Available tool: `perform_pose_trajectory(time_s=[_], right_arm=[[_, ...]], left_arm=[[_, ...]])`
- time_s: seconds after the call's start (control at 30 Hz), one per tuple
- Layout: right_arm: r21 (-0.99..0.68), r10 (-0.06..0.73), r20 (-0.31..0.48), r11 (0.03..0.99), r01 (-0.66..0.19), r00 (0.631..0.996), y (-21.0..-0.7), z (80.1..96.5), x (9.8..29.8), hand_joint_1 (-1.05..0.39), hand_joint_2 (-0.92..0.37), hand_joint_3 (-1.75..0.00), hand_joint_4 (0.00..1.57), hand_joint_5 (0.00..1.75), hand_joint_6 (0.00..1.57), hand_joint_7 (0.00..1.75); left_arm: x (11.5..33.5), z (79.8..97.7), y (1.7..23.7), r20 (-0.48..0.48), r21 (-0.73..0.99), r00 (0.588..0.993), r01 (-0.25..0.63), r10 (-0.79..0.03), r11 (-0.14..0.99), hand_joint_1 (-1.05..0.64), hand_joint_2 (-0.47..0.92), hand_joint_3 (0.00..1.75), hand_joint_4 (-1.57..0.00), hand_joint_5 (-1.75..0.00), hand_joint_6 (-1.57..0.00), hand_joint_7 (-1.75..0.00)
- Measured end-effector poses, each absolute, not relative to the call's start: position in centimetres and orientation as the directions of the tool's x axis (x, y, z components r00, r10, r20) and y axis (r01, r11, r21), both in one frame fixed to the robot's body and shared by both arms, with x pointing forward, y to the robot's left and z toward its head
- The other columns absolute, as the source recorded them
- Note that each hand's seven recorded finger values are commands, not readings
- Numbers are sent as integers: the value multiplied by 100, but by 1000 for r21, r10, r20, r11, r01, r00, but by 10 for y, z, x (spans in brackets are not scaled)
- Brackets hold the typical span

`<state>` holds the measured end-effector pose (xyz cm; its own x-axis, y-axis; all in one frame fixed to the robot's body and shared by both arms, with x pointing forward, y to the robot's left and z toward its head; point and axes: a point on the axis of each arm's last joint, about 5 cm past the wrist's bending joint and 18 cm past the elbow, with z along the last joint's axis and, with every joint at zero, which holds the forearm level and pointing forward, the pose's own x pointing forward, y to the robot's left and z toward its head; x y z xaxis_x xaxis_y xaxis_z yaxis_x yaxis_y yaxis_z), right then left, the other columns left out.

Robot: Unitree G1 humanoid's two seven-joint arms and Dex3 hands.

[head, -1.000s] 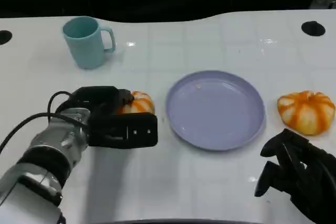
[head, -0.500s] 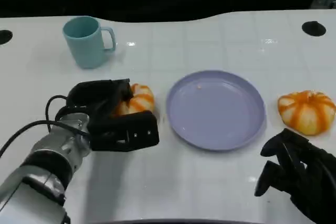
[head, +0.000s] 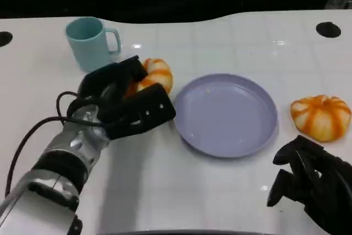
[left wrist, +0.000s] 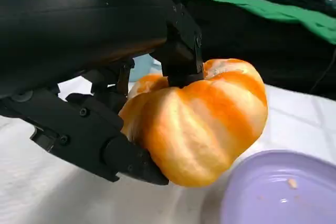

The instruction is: Grasp the bread from the table and place it into the plate.

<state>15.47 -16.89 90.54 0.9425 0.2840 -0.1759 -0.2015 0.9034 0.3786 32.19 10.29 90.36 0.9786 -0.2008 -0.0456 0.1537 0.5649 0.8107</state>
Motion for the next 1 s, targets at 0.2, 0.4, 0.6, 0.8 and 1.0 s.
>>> perform_pose_trajectory(time_s=[0.2, 0.4, 0.6, 0.8, 1.0], right_arm=[[380, 286, -175, 902, -204, 942, -168, 905, 155, -44, -92, -41, 64, 175, 50, 159], [382, 284, -175, 902, -201, 943, -168, 906, 155, -44, -92, -40, 64, 175, 50, 160], [381, 281, -175, 903, -198, 944, -168, 907, 154, -44, -92, -40, 64, 175, 51, 160], [381, 277, -182, 904, -192, 943, -168, 906, 153, -43, -92, -41, 62, 175, 49, 160], [385, 283, -181, 902, -197, 942, -167, 906, 153, -44, -92, -41, 62, 175, 49, 159]], left_arm=[[330, 925, 90, 20, 818, 966, 131, -257, 559, -26, 83, 47, -84, -175, -73, -124], [336, 946, 69, 36, 837, 937, 162, -349, 523, -23, 79, 49, -85, -175, -78, -125], [332, 952, 46, 25, 864, 896, 204, -444, 460, -25, 79, 46, -86, -175, -73, -133], [331, 954, 38, 16, 879, 881, 213, -474, 427, -32, 89, 32, -85, -175, -81, -113], [326, 955, 17, -52, 877, 847, 293, -529, 382, -35, 92, 36, -79, -143, -89, -32]])
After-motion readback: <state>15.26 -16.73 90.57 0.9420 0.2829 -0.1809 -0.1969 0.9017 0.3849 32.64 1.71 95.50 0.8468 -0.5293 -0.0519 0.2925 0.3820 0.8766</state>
